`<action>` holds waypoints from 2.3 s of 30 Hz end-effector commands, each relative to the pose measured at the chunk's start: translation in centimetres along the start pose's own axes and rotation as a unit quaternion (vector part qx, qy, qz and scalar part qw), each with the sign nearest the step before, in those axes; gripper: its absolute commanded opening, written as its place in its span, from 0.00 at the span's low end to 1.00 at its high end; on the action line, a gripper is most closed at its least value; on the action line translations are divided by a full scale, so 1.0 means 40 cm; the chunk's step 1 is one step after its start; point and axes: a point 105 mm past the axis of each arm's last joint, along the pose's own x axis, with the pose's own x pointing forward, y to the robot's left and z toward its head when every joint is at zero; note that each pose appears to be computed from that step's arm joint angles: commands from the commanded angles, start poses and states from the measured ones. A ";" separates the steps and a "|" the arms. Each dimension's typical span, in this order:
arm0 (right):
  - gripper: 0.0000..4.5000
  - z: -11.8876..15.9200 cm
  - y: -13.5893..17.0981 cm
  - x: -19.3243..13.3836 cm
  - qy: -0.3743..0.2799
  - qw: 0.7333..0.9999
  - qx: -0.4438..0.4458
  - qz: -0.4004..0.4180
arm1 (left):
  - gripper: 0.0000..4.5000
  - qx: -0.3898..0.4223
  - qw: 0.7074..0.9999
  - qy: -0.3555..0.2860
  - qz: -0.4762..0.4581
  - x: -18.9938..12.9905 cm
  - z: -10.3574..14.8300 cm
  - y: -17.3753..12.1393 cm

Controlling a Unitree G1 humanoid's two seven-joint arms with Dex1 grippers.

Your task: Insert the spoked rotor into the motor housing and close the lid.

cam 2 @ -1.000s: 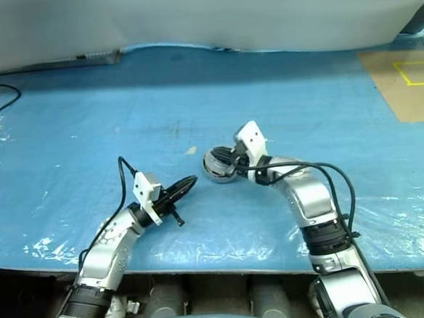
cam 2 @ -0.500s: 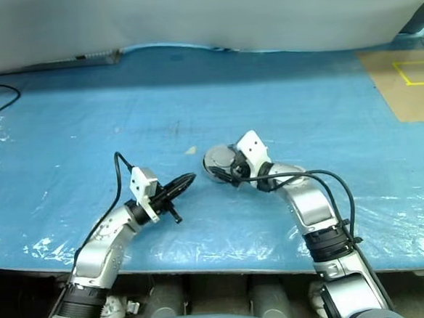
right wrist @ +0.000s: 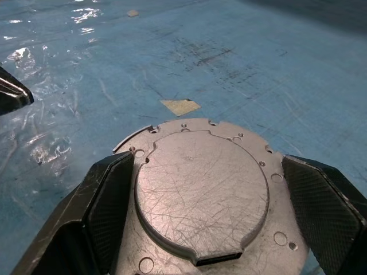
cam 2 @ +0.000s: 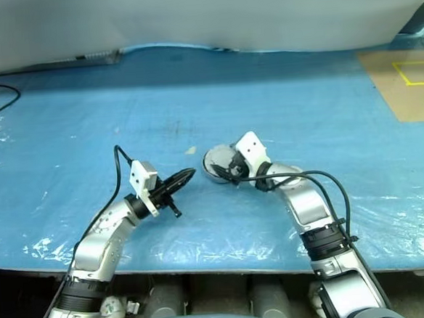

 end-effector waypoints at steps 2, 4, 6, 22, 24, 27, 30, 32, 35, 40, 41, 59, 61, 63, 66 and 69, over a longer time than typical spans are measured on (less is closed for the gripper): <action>0.66 -0.004 0.016 0.007 0.004 1.000 -0.006 0.002 | 0.00 0.018 1.000 -0.020 -0.005 0.000 0.038 -0.005; 0.66 -0.002 0.019 0.011 0.004 1.000 -0.006 -0.002 | 0.00 0.018 1.000 -0.019 -0.005 0.001 0.039 -0.006; 0.66 -0.003 0.021 0.016 0.008 1.000 -0.012 -0.007 | 0.00 0.018 1.000 -0.019 -0.005 0.002 0.042 -0.008; 0.66 -0.016 0.054 0.036 0.055 0.998 -0.029 -0.012 | 0.00 0.051 0.999 -0.005 0.016 -0.006 0.048 0.000; 0.66 -0.019 0.055 0.037 0.059 0.998 -0.024 -0.011 | 0.00 0.050 0.998 -0.007 0.023 -0.005 0.050 0.004; 0.66 -0.033 0.051 0.037 0.075 0.997 -0.021 -0.017 | 0.00 0.048 0.998 -0.013 0.031 -0.001 0.052 0.007; 0.66 -0.039 0.047 0.038 0.083 0.996 -0.028 -0.022 | 0.00 0.046 0.998 -0.014 0.033 -0.009 0.038 -0.009; 0.66 -0.040 0.049 0.038 0.081 0.996 -0.039 -0.019 | 0.00 0.045 0.998 -0.015 0.036 -0.014 0.031 -0.012; 0.66 -0.059 0.057 0.033 0.092 0.994 -0.052 -0.003 | 0.00 0.044 0.998 -0.015 0.039 -0.020 0.021 -0.009; 0.66 -0.105 0.051 0.012 0.130 0.990 -0.046 0.015 | 0.00 0.045 0.998 -0.013 0.042 -0.026 0.002 0.003; 0.66 -0.113 0.048 0.008 0.140 0.989 -0.046 0.015 | 0.00 0.046 0.998 -0.013 0.042 -0.027 -0.003 0.006; 0.66 -0.142 0.028 0.026 0.166 0.986 -0.025 -0.022 | 0.00 0.055 0.998 -0.011 0.034 -0.027 -0.017 0.015; 0.66 -0.143 0.023 0.022 0.167 0.985 -0.034 -0.022 | 0.00 0.055 0.998 -0.010 0.034 -0.029 -0.019 0.015; 0.66 -0.141 0.021 0.022 0.164 0.986 -0.032 -0.023 | 0.00 0.055 0.998 -0.009 0.034 -0.030 -0.020 0.016; 0.66 -0.140 0.023 0.025 0.162 0.986 -0.032 -0.021 | 0.00 0.052 0.998 -0.003 0.037 -0.031 -0.023 0.019; 0.66 -0.138 0.028 0.030 0.158 0.987 -0.028 -0.020 | 0.00 0.046 0.997 0.024 0.061 -0.033 -0.032 0.036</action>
